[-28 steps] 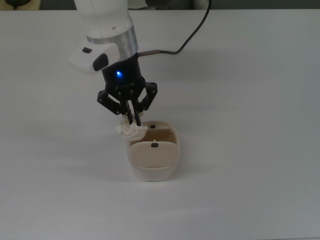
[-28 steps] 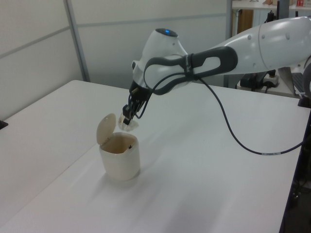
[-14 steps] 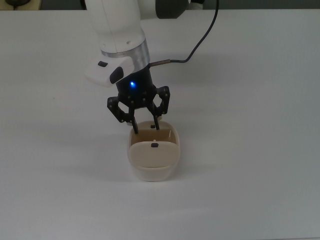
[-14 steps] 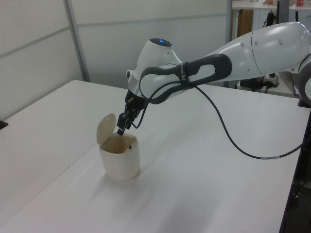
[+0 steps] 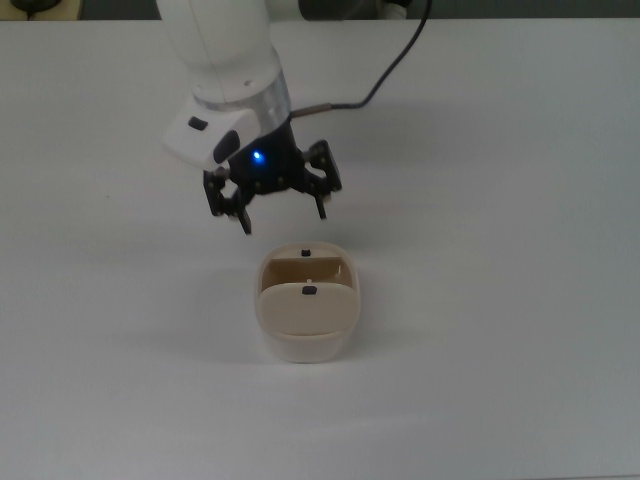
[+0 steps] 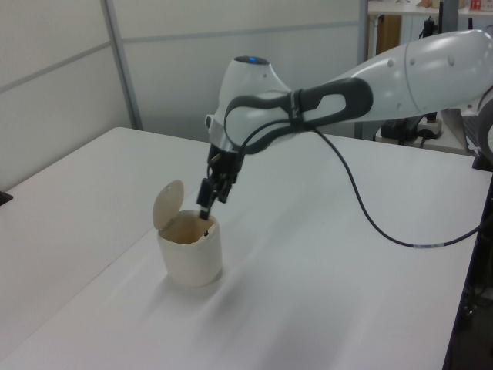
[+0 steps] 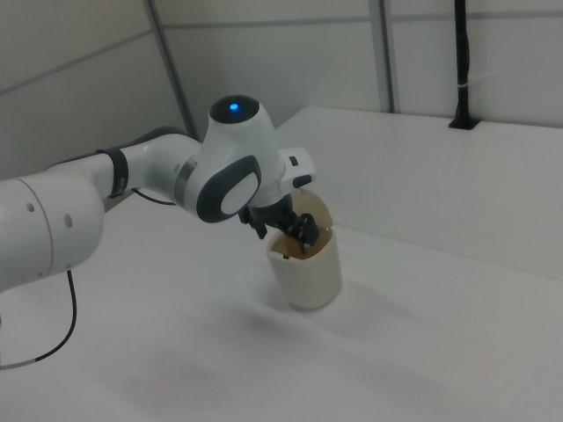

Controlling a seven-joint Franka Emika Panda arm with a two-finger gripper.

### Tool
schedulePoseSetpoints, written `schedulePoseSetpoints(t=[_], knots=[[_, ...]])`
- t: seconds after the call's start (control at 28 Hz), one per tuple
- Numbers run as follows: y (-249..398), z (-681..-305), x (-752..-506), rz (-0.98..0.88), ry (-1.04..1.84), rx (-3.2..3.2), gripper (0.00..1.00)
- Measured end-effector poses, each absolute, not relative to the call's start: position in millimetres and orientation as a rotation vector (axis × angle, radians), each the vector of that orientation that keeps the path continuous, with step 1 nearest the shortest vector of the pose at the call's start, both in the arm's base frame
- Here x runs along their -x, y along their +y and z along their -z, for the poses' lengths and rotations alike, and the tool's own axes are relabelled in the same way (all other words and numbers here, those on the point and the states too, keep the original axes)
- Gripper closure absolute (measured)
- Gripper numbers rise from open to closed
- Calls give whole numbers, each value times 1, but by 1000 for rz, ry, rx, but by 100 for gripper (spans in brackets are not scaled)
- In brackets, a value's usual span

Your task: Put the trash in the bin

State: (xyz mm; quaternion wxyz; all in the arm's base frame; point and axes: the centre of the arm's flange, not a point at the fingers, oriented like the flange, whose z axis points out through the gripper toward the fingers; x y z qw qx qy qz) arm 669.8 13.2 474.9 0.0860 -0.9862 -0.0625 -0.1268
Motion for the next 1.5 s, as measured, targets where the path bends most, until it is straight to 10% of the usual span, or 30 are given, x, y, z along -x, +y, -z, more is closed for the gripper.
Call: schedulePoseSetpoints(t=[0.54, 1.5], knots=[[-28, -557, -604, -33, -164, 3258, 0], [-27, -586, -588, -5, -96, 3218, 0]])
